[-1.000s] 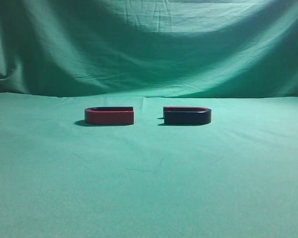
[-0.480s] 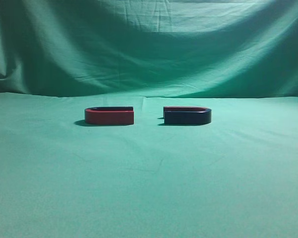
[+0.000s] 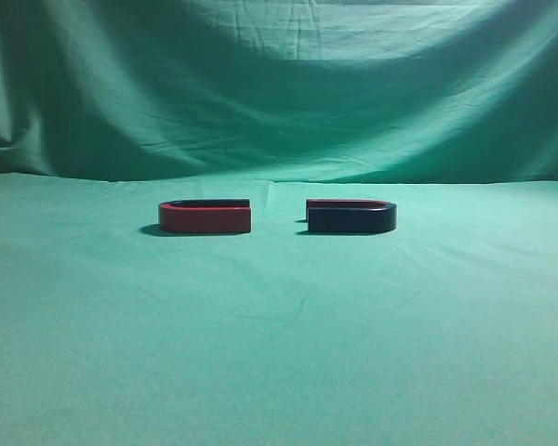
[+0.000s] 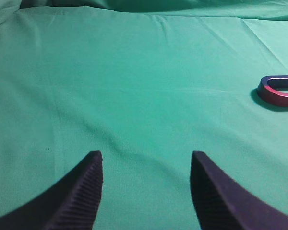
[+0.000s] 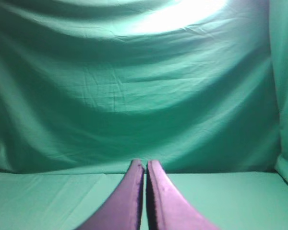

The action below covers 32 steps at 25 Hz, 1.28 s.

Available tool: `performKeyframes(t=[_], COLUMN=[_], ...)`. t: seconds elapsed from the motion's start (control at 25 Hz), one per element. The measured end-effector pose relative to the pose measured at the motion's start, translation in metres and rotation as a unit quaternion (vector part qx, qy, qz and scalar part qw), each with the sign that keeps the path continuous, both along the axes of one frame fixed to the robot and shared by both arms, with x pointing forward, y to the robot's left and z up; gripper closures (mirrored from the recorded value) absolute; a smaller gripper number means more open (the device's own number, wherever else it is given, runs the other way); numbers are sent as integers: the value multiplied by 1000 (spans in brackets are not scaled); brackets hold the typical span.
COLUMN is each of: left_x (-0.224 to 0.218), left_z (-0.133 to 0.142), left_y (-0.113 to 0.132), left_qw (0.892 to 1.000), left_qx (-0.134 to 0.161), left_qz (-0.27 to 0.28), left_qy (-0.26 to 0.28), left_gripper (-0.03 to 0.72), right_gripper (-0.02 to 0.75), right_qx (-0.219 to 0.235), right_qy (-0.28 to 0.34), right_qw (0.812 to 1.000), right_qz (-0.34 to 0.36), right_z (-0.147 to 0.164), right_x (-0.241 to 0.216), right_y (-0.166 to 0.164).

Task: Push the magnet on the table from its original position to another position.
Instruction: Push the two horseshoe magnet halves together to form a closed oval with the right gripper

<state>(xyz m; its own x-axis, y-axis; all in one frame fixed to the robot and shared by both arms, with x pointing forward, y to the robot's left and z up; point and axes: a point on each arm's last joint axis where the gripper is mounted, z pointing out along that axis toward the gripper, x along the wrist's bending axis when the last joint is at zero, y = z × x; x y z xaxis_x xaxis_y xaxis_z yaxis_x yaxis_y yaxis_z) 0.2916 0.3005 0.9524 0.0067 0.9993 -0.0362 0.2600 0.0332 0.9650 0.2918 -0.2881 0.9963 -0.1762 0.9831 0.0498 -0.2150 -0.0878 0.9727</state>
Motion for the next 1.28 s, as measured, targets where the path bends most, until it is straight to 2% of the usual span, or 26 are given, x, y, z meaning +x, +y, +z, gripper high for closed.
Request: performKeyframes(t=[0.16, 0.32, 0.44, 0.52, 0.68, 0.76, 0.88, 0.96, 1.08, 1.16, 1.28], left_x=[0, 0, 0, 0, 0, 0, 0, 0, 0, 0, 0], left_z=[0, 0, 0, 0, 0, 0, 0, 0, 0, 0, 0], left_y=[0, 0, 0, 0, 0, 0, 0, 0, 0, 0, 0], left_qw=[1000, 1000, 1000, 1000, 1000, 1000, 1000, 1000, 1000, 1000, 1000], left_qx=[0, 0, 0, 0, 0, 0, 0, 0, 0, 0, 0], left_qz=[0, 0, 0, 0, 0, 0, 0, 0, 0, 0, 0], left_qy=[0, 0, 0, 0, 0, 0, 0, 0, 0, 0, 0], left_gripper=[316, 316, 316, 316, 316, 316, 316, 316, 316, 316, 316], right_gripper=[738, 738, 738, 738, 738, 738, 738, 738, 738, 738, 738], right_qx=[-1, -2, -9, -20, -9, 0, -5, -17, -36, -27, -19], right_qy=[57, 202, 327, 401, 519, 554, 575, 597, 631, 645, 667], right_qw=[998, 978, 942, 911, 849, 828, 815, 799, 775, 763, 743], right_qz=[-22, -56, -82, -95, -100, -87, -74, -62, -5, 32, 50], right_z=[21, 35, 41, 43, 51, 57, 61, 60, 59, 57, 48], right_x=[4, 21, 37, 51, 76, 87, 106, 120, 141, 157, 183], right_y=[-4, -8, -10, -10, -5, 0, 5, 8, 19, 28, 36])
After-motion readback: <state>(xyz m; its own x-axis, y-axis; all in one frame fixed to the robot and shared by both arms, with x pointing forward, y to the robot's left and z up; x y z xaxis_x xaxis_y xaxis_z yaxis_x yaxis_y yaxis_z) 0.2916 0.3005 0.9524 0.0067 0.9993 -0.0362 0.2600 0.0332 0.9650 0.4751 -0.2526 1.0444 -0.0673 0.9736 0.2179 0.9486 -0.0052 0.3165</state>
